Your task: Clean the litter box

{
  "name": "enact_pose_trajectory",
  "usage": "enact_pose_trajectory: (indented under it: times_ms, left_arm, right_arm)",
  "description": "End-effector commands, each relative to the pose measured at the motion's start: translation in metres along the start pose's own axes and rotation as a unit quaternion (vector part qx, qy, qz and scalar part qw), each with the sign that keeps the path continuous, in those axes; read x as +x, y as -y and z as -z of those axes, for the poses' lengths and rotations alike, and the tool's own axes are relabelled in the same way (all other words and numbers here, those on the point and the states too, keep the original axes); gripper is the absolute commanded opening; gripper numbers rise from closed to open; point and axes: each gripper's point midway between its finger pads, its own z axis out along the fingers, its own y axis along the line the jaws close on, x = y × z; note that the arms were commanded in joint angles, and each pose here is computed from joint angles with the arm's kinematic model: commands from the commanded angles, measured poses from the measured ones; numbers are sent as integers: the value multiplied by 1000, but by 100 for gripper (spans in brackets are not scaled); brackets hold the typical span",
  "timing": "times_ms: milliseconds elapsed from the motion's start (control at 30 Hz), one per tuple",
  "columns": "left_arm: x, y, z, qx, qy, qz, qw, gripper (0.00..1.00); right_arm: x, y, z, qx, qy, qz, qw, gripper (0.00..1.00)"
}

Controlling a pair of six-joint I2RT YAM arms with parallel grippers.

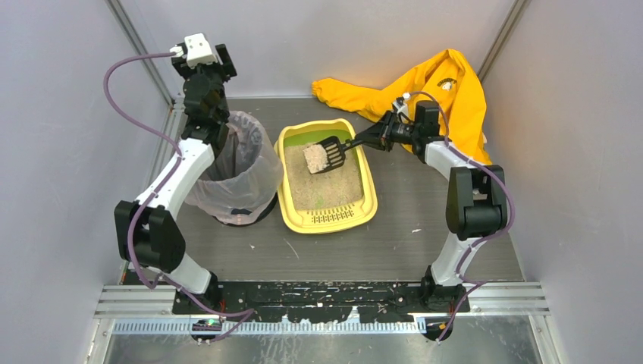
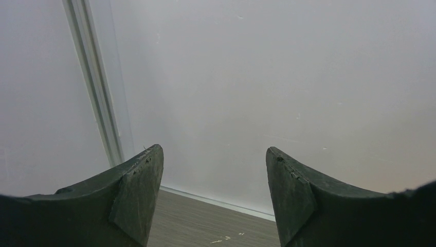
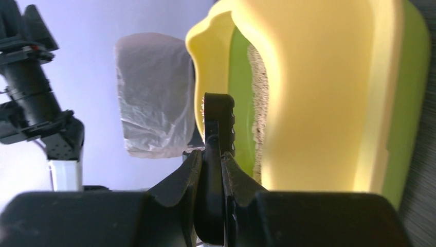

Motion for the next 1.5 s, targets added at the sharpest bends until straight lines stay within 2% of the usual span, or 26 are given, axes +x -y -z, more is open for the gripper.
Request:
enact_pose_trajectory:
  times_ms: [0, 133, 233, 333, 567, 967, 1100, 1233, 1367, 1467]
  left_arm:
    - [-36, -1, -12, -25, 41, 56, 997, 72]
    - [-37, 2, -16, -28, 32, 83, 996, 71]
    - [-32, 8, -16, -19, 4, 91, 996, 71]
    - [-45, 18, -16, 10, -13, 87, 996, 75]
    - [-53, 16, -7, 17, -19, 99, 995, 75]
    - [-36, 16, 4, 23, -43, 108, 993, 75]
    - [-36, 19, 6, 33, -48, 109, 992, 75]
    - [-39, 20, 7, 39, -48, 109, 992, 75]
    - [-42, 23, 9, 47, -50, 111, 991, 75]
    - [-41, 23, 9, 49, -52, 113, 991, 75]
  right_arm:
    - [-11, -46, 5, -87, -6, 29, 996, 1]
    - [-14, -49, 8, -92, -5, 31, 995, 1]
    - [-17, -47, 10, -102, 0, 33, 994, 1]
    - [-22, -48, 13, -131, 10, 16, 991, 1]
    - [-32, -50, 10, -202, 25, -16, 979, 1]
    - [-9, -31, 7, -135, 15, -3, 991, 1]
    - [-11, -22, 11, -114, 32, -3, 993, 1]
    - [-7, -26, 8, -100, 17, 17, 995, 1]
    - [-25, -16, 23, -87, 51, 13, 995, 1]
    - [-11, -19, 10, -72, 17, 29, 997, 1]
